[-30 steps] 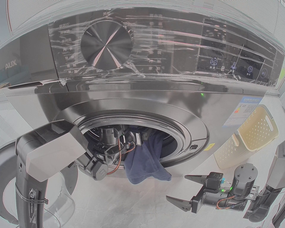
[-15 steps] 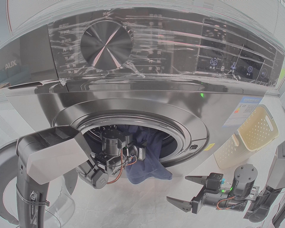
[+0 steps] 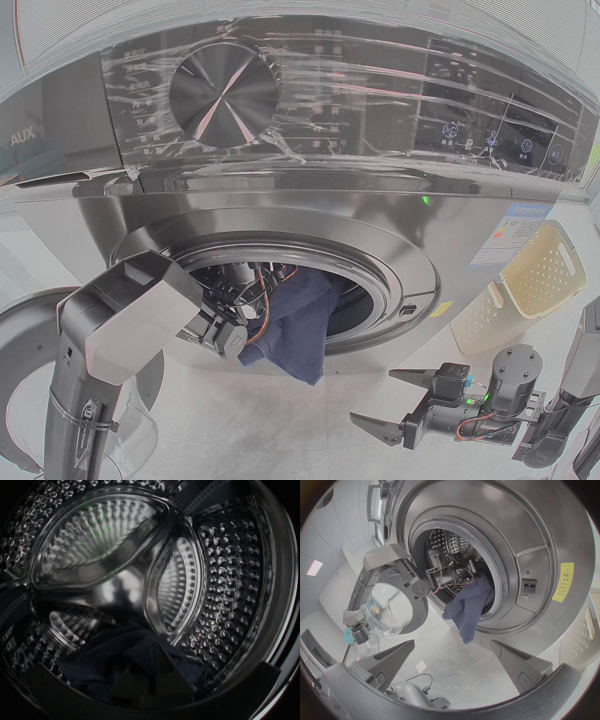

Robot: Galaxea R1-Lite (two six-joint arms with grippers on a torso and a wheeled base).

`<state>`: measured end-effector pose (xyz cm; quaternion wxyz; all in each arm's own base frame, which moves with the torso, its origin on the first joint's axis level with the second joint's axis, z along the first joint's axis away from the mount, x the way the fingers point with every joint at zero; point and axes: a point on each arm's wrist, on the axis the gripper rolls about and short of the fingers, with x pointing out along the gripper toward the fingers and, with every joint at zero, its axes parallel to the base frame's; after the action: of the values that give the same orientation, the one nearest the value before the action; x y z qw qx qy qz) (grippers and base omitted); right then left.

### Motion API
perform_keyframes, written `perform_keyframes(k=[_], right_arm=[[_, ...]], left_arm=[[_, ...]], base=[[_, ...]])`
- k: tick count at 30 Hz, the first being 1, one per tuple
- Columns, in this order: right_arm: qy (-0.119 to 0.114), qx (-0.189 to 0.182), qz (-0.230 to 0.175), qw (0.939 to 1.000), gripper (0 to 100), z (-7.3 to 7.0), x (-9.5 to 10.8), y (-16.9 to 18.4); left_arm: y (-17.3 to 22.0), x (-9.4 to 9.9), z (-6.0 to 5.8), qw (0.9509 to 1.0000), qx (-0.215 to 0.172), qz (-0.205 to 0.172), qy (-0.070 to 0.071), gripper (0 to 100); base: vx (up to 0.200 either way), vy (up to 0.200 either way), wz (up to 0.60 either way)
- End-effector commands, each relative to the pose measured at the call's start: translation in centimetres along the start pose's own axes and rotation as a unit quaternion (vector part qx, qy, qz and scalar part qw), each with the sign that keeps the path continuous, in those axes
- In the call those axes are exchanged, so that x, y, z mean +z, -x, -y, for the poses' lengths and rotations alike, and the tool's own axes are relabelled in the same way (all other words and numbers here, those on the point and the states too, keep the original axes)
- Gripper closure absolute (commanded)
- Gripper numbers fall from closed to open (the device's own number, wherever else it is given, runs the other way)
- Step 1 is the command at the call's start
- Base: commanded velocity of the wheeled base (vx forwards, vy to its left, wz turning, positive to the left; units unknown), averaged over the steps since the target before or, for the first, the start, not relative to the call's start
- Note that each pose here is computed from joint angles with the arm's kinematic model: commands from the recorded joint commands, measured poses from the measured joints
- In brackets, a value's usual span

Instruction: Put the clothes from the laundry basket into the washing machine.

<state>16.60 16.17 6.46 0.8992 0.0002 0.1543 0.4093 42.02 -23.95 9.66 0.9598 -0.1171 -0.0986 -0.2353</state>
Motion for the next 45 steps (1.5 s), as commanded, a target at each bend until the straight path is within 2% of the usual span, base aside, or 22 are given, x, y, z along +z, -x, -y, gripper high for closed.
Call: perform_keyframes(k=[1, 3, 4, 7, 9, 11, 13, 15, 19, 20, 25, 26, 28, 29, 31, 38, 39, 40, 41, 42, 43, 45], right_arm=[[0.000, 0.001, 0.000, 1.0000, 0, 0.0, 0.0, 0.0], [0.000, 0.001, 0.000, 1.0000, 0, 0.0, 0.0, 0.0], [0.000, 0.000, -0.001, 1.0000, 0, 0.0, 0.0, 0.0], [0.000, 0.000, -0.001, 1.0000, 0, 0.0, -0.1, 0.0], [0.000, 0.000, -0.001, 1.0000, 0, 0.0, -0.1, 0.0], [0.000, 0.000, -0.002, 1.0000, 0, 0.0, -0.1, 0.0], [0.000, 0.000, -0.003, 1.0000, 0, 0.0, -0.1, 0.0], [-0.001, 0.000, -0.007, 1.0000, 0, 0.0, -0.3, 0.0], [-0.001, 0.000, -0.007, 1.0000, 0, 0.0, -0.3, 0.0], [-0.001, 0.000, -0.007, 1.0000, 0, 0.0, -0.3, 0.0], [-0.001, 0.000, -0.007, 1.0000, 0, 0.0, -0.3, 0.0], [-0.001, 0.000, -0.006, 1.0000, 0, 0.0, -0.2, 0.0], [-0.001, 0.000, -0.006, 1.0000, 0, 0.0, -0.2, 0.0], [0.000, 0.000, -0.004, 1.0000, 0, 0.0, -0.2, 0.0], [-0.001, 0.000, -0.004, 1.0000, 0, 0.0, -0.1, -0.1], [-0.001, 0.000, -0.004, 1.0000, 0, 0.0, -0.1, -0.1], [-0.001, 0.000, -0.004, 1.0000, 0, 0.0, -0.1, -0.1], [-0.001, 0.000, -0.004, 1.0000, 0, 0.0, -0.1, -0.1], [-0.001, 0.000, -0.004, 1.0000, 0, 0.0, -0.1, -0.1], [-0.001, 0.000, -0.004, 1.0000, 0, 0.0, -0.1, -0.1], [-0.001, 0.000, -0.004, 1.0000, 0, 0.0, -0.1, -0.1], [-0.001, 0.000, -0.003, 1.0000, 0, 0.0, -0.1, -0.1]], left_arm=[[-1.3, -0.9, -1.4, 0.9992, 0.023, 0.033, 0.001, 100], [-1.0, -0.8, -1.6, 0.9992, 0.031, 0.025, 0.000, 100], [-0.9, -0.8, -1.6, 0.9993, 0.031, 0.023, 0.000, 0], [0.5, -0.5, -1.0, 0.9997, 0.024, -0.007, 0.001, 0], [1.7, -0.8, -0.2, 0.9990, 0.018, -0.040, 0.001, 0], [3.1, -1.2, 1.0, 0.9967, 0.004, -0.081, 0.001, 0], [3.7, -1.5, 1.4, 0.9950, -0.001, -0.100, -0.001, 0], [5.5, -2.0, 2.6, 0.9883, -0.014, -0.152, -0.005, 0], [7.4, -2.8, 3.5, 0.9791, -0.023, -0.201, -0.012, 0], [7.9, -3.1, 3.6, 0.9765, -0.029, -0.213, -0.016, 0], [8.4, -4.0, 3.6, 0.9714, -0.032, -0.234, -0.025, 0], [8.5, -4.6, 3.3, 0.9687, -0.028, -0.245, -0.026, 0], [8.5, -4.9, 3.0, 0.9674, -0.023, -0.251, -0.028, 0], [8.4, -5.2, 2.8, 0.9664, -0.020, -0.255, -0.028, 100], [8.0, -5.0, 2.1, 0.9680, -0.012, -0.249, -0.027, 100], [6.5, -3.9, 1.6, 0.9756, -0.002, -0.218, -0.024, 100], [5.8, -3.5, 1.5, 0.9792, 0.000, -0.202, -0.021, 100], [5.7, -3.4, 1.5, 0.9800, 0.001, -0.198, -0.021, 100], [4.6, -3.1, 1.3, 0.9843, 0.009, -0.175, -0.019, 100], [4.6, -3.1, 1.3, 0.9843, 0.009, -0.175, -0.019, 100], [3.0, -2.4, 0.8, 0.9906, 0.027, -0.133, -0.014, 100], [1.8, -2.0, 0.6, 0.9943, 0.032, -0.102, -0.003, 100]], base=[[0.000, 0.000, 0.00], [0.000, 0.000, 0.00], [0.000, 0.000, 0.00], [0.000, 0.000, 0.00], [0.000, 0.000, 0.00], [0.000, 0.000, 0.00], [0.000, 0.000, 0.00], [0.000, 0.000, 0.00], [0.000, 0.000, 0.00], [0.000, 0.000, 0.00], [0.000, 0.000, 0.00], [0.000, 0.000, 0.00], [0.000, 0.000, 0.00], [0.000, 0.000, 0.00], [0.000, 0.000, 0.00], [0.000, 0.000, 0.00], [0.000, 0.000, 0.00], [0.000, 0.000, 0.00], [0.000, 0.000, 0.00], [0.000, 0.000, 0.00], [0.000, 0.000, 0.00], [0.000, 0.000, 0.00]])
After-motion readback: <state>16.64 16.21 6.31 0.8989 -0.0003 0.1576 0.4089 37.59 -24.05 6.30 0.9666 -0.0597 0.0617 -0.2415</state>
